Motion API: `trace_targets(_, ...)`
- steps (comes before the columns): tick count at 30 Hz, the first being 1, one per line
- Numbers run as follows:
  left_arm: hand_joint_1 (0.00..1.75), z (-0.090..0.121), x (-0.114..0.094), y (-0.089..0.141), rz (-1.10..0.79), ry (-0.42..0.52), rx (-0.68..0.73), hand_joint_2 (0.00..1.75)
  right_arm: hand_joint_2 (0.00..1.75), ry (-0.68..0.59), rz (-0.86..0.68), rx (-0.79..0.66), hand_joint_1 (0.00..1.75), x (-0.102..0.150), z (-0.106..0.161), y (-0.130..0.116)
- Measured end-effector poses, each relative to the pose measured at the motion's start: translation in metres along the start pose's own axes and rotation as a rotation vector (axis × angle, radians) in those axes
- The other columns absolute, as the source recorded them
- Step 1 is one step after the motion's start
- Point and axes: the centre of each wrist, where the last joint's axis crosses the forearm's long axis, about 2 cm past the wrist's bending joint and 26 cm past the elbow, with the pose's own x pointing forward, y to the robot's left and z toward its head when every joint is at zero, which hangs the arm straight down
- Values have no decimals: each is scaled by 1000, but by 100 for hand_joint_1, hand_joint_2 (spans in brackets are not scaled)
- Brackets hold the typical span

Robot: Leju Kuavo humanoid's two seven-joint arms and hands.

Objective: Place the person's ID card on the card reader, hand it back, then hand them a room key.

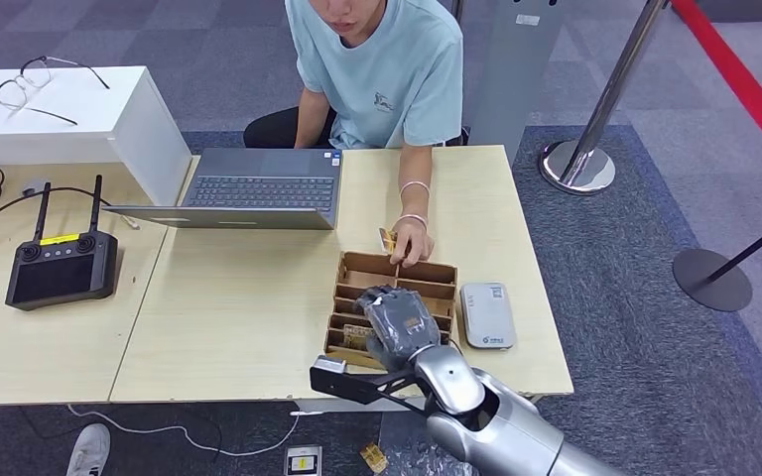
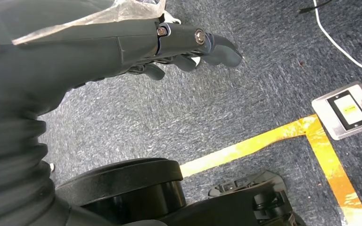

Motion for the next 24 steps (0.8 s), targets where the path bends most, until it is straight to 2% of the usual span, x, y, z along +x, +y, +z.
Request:
trace_targets(13, 0, 2, 2, -3, 4, 4, -3, 175, 175, 11, -5, -5, 80, -3, -2, -2)
trace_targets(20, 0, 2, 2, -3, 3, 5, -8, 175, 175, 10, -4, -3, 75, -2, -2, -2)
trace_targets(24, 0, 2, 2, -3, 4, 5, -8, 175, 175, 8, -3, -2, 80, -1, -1, -1)
